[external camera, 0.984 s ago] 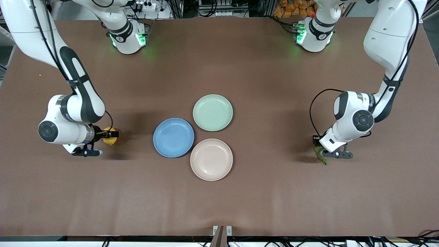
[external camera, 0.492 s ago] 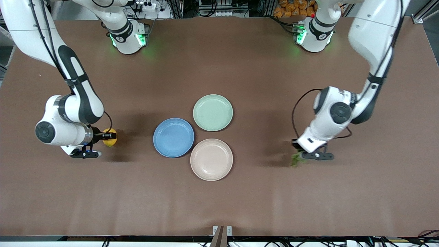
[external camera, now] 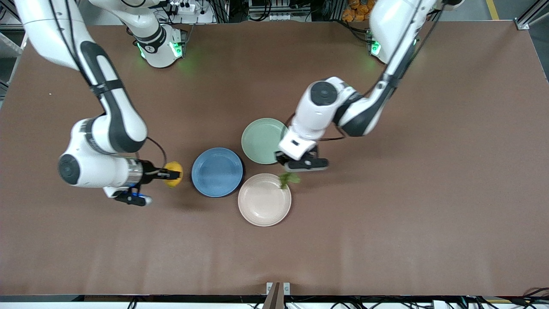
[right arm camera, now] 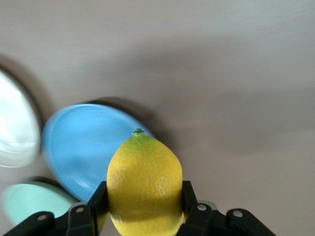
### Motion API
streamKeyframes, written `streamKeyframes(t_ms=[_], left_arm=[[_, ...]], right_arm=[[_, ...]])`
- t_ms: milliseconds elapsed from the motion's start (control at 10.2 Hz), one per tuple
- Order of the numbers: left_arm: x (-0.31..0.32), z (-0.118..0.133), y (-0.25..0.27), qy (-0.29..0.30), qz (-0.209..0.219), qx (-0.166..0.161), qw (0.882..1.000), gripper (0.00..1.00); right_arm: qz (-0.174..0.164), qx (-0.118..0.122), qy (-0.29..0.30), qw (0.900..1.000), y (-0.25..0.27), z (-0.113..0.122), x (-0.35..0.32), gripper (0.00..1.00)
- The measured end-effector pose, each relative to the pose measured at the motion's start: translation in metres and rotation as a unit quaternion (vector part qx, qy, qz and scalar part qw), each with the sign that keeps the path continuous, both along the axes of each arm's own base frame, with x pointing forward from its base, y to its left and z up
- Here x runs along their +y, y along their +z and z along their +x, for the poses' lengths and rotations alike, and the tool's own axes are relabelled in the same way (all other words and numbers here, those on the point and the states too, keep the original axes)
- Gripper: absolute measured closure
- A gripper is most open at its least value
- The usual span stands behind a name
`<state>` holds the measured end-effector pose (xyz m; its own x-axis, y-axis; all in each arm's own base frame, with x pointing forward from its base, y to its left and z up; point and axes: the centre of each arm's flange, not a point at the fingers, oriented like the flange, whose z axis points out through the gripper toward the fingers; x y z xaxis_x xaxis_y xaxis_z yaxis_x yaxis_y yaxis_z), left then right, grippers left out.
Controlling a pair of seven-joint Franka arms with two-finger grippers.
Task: Place lemon and lettuce in plates
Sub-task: 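Carry the lemon toward the blue plate while the left gripper carries lettuce, then open the right gripper over the blue plate while the left releases lettuce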
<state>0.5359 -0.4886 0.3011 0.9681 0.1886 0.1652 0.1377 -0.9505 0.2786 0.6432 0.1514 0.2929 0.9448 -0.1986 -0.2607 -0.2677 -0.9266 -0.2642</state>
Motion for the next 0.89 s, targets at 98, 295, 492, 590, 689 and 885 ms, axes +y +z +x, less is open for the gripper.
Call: streamKeyframes(t_ms=[98,295,492,590,689,885], left_arm=[[-0.016,0.002,-0.017,0.005,-0.007,0.004,1.000,0.97],[-0.017,0.017,-0.055,0.014,-0.013,0.002,1.000,0.96],[-0.004,0.032,-0.071,0.016,-0.005,-0.004,1.000,0.88],[-0.001,0.037,-0.067,0.014,-0.005,-0.010,1.000,0.74],[0.000,0.042,-0.058,0.014,-0.006,-0.016,1.000,0.61],[0.008,0.052,-0.018,0.014,0.014,-0.020,1.000,0.36]], right_arm=[[0.009,-0.003,-0.015,1.000,-0.001,-0.003,0.028,0.37],[0.009,0.014,-0.027,0.999,-0.029,-0.011,0.060,0.37],[0.011,0.029,-0.041,0.999,-0.059,-0.011,0.058,0.37],[0.014,0.034,-0.047,0.998,-0.065,-0.011,0.055,0.29],[0.014,0.038,-0.050,0.998,-0.069,-0.011,0.053,0.11],[0.017,0.028,-0.054,0.998,-0.062,-0.004,0.050,0.00]])
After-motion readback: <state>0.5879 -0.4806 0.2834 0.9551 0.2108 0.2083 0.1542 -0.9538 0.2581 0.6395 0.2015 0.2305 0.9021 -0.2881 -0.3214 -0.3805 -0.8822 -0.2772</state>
